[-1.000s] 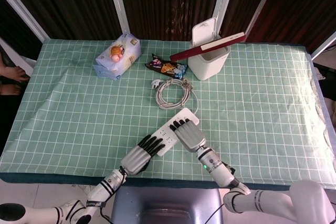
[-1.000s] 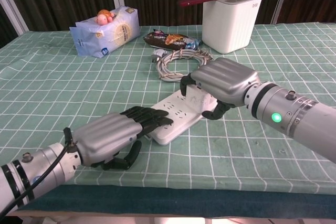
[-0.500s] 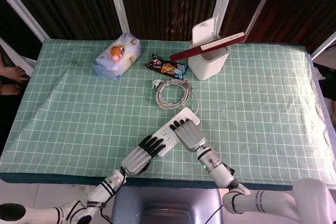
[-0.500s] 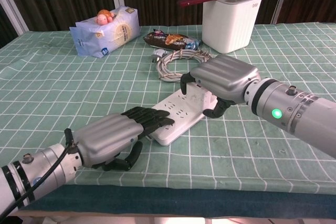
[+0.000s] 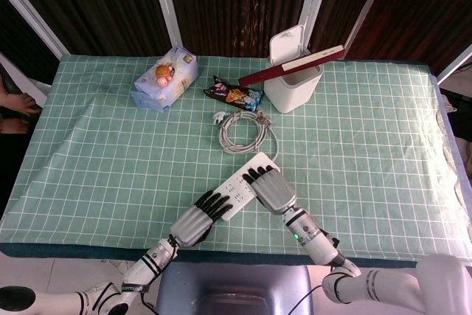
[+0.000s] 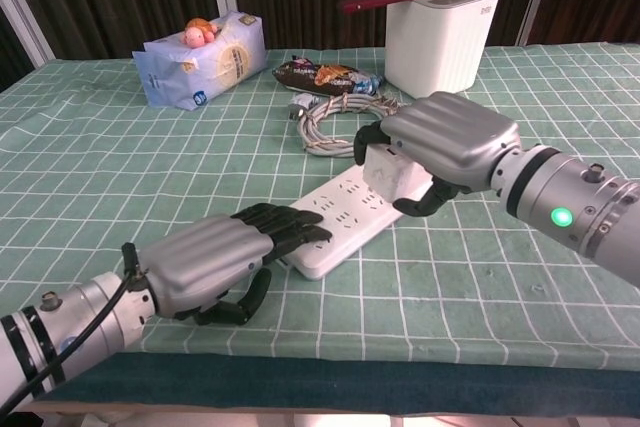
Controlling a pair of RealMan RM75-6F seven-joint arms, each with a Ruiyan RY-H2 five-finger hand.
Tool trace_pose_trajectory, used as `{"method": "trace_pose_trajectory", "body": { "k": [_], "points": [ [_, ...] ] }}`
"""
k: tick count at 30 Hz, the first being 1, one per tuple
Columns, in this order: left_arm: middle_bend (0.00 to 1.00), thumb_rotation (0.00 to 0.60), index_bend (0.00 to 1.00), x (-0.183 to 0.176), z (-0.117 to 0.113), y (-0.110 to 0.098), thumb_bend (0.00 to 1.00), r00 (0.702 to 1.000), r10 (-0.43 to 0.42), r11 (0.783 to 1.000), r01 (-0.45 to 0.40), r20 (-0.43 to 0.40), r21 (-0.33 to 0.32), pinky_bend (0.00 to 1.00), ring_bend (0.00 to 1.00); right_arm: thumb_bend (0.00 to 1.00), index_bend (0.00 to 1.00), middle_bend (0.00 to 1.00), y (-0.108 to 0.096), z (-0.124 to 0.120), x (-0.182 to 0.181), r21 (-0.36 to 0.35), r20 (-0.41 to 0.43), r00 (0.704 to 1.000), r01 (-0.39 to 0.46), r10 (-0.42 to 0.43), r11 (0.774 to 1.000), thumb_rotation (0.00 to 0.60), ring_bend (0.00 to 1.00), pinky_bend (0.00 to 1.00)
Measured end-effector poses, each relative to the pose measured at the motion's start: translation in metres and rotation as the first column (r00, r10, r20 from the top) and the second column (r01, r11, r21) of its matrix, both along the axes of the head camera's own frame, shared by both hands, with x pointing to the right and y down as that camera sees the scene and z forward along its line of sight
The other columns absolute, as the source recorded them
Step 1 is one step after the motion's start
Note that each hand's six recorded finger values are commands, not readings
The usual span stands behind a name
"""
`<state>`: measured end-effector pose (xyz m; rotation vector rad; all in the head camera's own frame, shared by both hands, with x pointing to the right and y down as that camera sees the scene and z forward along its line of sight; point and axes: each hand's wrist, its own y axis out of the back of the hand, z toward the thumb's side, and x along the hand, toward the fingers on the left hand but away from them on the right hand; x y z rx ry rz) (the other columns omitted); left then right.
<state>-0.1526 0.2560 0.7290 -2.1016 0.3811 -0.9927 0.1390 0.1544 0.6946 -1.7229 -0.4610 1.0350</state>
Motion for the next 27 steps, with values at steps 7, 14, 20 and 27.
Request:
{"method": "trace_pose_trajectory", "body": {
  "k": [7,14,20,27],
  "points": [
    [0.00,0.600,0.00,0.000,-0.029,-0.014,0.85,0.996,-0.030,0.997,0.035,-0.083,0.064,0.03,0.00,0.48,0.87,0.60,-0.008,-0.028,0.033,0.061,-0.016,1.000,-0.004,0.005,0.998,0.600,0.48,0.64],
    [0.00,0.600,0.00,-0.011,-0.050,-0.024,0.83,0.992,-0.049,0.994,0.060,-0.113,0.095,0.03,0.00,0.48,0.85,0.60,-0.003,-0.033,0.078,0.106,-0.216,0.976,0.061,-0.037,0.992,0.600,0.48,0.63],
    [0.01,0.600,0.00,-0.024,-0.054,-0.027,0.71,0.993,-0.058,0.992,0.068,-0.098,0.110,0.03,0.00,0.42,0.74,0.59,0.009,-0.016,0.113,0.088,-0.452,0.887,0.149,-0.094,0.985,0.600,0.41,0.57],
    [0.01,0.600,0.00,-0.038,-0.044,-0.033,0.59,0.994,-0.089,0.990,0.096,-0.071,0.104,0.03,0.00,0.29,0.18,0.19,0.020,0.005,0.138,-0.026,-0.552,0.822,0.149,-0.139,0.988,0.600,0.11,0.30]
  ]
}}
